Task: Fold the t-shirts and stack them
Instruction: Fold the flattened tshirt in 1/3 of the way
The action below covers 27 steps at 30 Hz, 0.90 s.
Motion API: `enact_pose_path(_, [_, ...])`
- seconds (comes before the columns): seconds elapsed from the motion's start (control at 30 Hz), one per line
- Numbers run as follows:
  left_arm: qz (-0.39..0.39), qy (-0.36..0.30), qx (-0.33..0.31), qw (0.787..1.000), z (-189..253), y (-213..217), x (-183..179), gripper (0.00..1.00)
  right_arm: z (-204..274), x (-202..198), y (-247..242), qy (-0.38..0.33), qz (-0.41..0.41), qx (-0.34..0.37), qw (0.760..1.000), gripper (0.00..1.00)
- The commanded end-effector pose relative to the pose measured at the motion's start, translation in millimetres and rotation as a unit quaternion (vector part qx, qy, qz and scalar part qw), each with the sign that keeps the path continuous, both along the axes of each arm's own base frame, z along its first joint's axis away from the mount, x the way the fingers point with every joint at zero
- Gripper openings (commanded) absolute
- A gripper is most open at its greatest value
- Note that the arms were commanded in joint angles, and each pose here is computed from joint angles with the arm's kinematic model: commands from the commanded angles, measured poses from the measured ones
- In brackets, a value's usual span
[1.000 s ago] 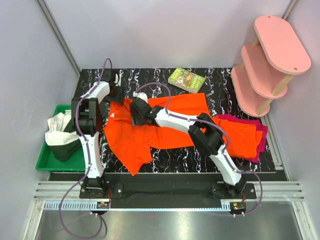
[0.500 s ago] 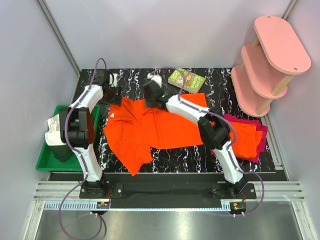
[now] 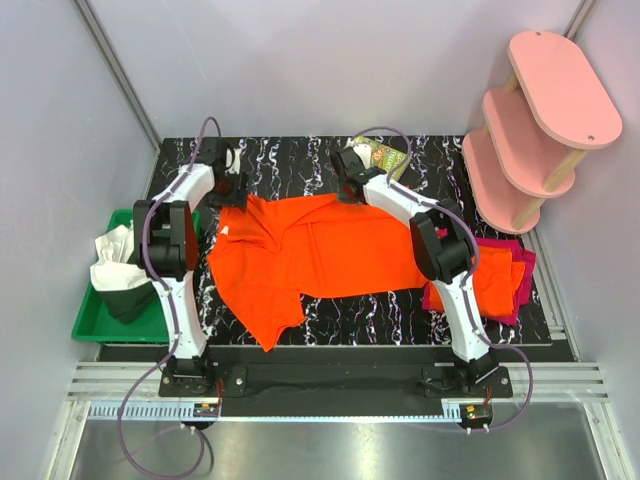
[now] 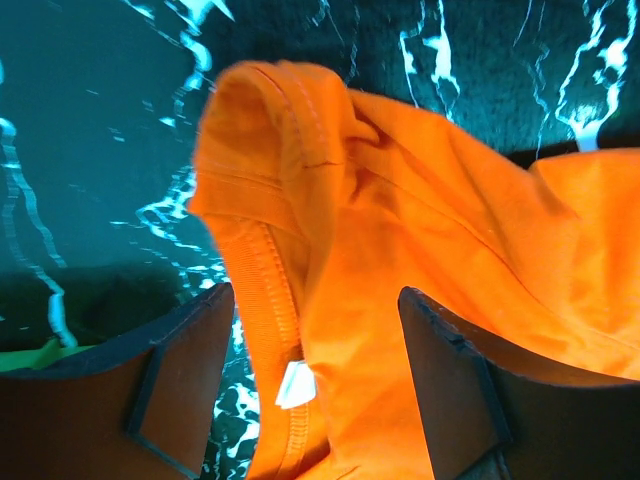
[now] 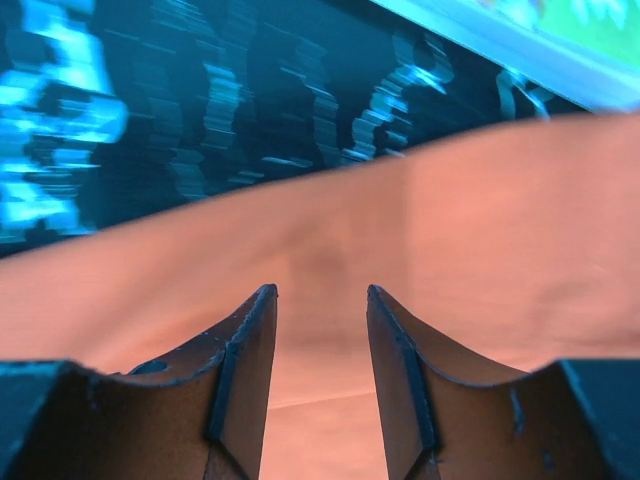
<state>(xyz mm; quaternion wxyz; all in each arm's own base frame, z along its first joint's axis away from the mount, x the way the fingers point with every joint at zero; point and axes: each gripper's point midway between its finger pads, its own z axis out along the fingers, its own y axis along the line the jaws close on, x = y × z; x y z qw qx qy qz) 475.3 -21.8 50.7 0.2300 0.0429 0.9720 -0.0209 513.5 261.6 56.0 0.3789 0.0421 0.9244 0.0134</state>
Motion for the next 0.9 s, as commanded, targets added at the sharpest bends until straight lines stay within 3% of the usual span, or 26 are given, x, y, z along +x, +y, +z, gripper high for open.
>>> enact_pose_path(0.0, [-0.016, -0.006, 0.001, 1.0, 5, -13, 11, 0.71, 4, 2, -43, 0.005, -0.054, -0.009, 0.998, 0.48])
enact_pose_path(0.27, [-0.023, 0.028, 0.009, 0.999, -14, -20, 16, 0.71, -11, 7, -64, 0.033, -0.075, -0.005, 0.997, 0.49])
enact_pose_path(0.53, [-0.01, 0.081, 0.055, 0.995, -39, -5, 23, 0.71, -21, 3, -64, 0.064, -0.069, -0.002, 0.996, 0.5])
enact_pose_path(0.87, [-0.005, 0.069, 0.078, 0.995, -30, 3, 44, 0.72, -47, -2, -79, 0.132, -0.086, 0.027, 0.987, 0.5])
